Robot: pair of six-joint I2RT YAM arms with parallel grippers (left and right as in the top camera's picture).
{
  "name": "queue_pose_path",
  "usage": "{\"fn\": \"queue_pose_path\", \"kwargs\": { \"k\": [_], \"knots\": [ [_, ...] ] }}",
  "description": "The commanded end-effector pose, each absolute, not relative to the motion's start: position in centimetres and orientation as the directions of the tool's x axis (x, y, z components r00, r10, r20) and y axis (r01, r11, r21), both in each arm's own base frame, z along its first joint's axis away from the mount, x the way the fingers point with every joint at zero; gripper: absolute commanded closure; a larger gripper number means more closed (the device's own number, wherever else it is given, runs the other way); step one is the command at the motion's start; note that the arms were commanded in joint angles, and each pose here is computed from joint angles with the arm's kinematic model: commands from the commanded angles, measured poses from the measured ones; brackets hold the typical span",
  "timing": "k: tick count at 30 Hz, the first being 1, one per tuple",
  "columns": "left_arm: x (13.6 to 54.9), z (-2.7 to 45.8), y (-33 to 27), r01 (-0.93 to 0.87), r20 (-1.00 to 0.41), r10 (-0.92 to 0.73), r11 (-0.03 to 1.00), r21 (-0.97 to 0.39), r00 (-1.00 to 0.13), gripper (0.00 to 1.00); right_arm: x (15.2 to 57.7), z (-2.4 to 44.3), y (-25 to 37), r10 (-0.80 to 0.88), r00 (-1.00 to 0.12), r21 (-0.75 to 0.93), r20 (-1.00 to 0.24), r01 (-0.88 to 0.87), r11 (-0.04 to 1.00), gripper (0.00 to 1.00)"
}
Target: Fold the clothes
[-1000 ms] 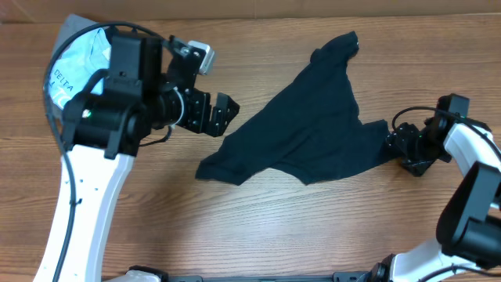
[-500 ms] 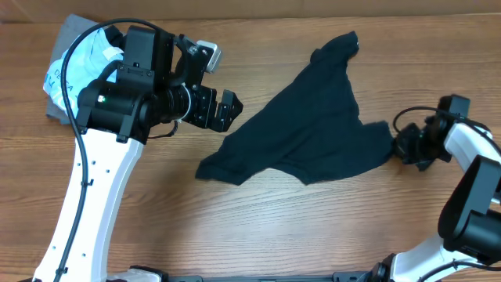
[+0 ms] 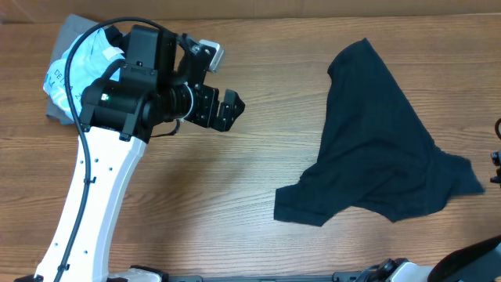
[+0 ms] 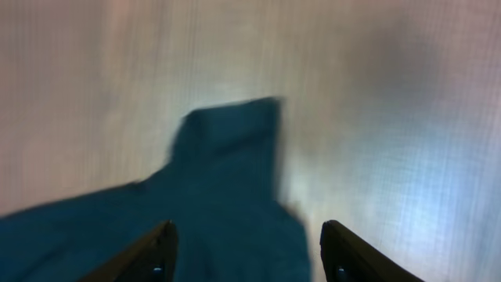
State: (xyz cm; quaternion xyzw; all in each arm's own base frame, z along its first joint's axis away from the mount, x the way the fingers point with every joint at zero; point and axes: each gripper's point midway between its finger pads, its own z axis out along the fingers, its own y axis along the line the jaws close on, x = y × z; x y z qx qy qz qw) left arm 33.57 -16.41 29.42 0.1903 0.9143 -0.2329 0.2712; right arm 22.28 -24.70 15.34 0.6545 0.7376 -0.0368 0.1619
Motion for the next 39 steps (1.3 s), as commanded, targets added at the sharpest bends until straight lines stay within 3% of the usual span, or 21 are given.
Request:
{"fn": "queue_pose_path", "kwargs": {
  "k": [1, 3, 5, 11, 14, 19, 22, 26, 36, 39],
  "knots": [
    [33.7, 29.4, -17.0, 0.506, -0.591, 0.257, 0.807, -0.303, -0.764, 0.00, 28.1, 17.0, -20.5, 0.902, -0.355, 0.408, -0.244, 0.806, 0.428, 0.37],
    [33.5, 29.1, -17.5, 0.517, -0.582, 0.273, 0.801, -0.304, -0.766, 0.00, 31.5, 18.6, -16.6, 0.788, -0.543, 0.535, -0.290, 0.591, 0.604, 0.37],
    [33.5, 28.6, -18.0, 0.530, -0.573, 0.293, 0.792, -0.303, -0.765, 0.00, 33.2, 19.1, -13.4, 0.713, -0.630, 0.569, -0.309, 0.478, 0.669, 0.37],
    [33.6, 26.9, -20.2, 0.561, -0.545, 0.340, 0.767, -0.312, -0.767, 0.03, 35.2, 16.7, -8.4, 0.597, -0.734, 0.371, -0.324, 0.482, 0.794, 0.39],
    [33.6, 25.8, -21.1, 0.567, -0.520, 0.360, 0.759, -0.319, -0.774, 0.04, 36.2, 15.4, -5.5, 0.530, -0.790, 0.345, -0.307, 0.427, 0.836, 0.33],
    [33.4, 25.5, -22.4, 0.588, -0.515, 0.368, 0.720, -0.368, -0.774, 0.00, 39.5, 12.4, -3.0, 0.475, -0.816, 0.328, -0.330, 0.373, 0.868, 0.36],
    [32.9, 25.8, -23.0, 0.597, -0.514, 0.367, 0.692, -0.405, -0.775, 0.00, 41.6, 10.1, -6.3, 0.466, -0.778, 0.170, -0.421, 0.437, 0.883, 0.31],
    [32.4, 25.8, -23.1, 0.595, -0.500, 0.372, 0.685, -0.421, -0.782, 0.00, 44.2, 7.8, -8.5, 0.410, -0.775, 0.115, -0.481, 0.407, 0.906, 0.27],
    [31.8, 25.4, -22.8, 0.582, -0.470, 0.379, 0.690, -0.430, -0.797, 0.00, 45.0, 1.6, -12.2, 0.463, -0.769, 0.102, -0.442, 0.469, 0.877, 0.24],
    [31.8, 25.4, -22.8, 0.581, -0.469, 0.379, 0.691, -0.431, -0.798, 0.00, 44.6, 0.0, -11.5, 0.468, -0.789, 0.124, -0.399, 0.460, 0.880, 0.29]
  ]
}}
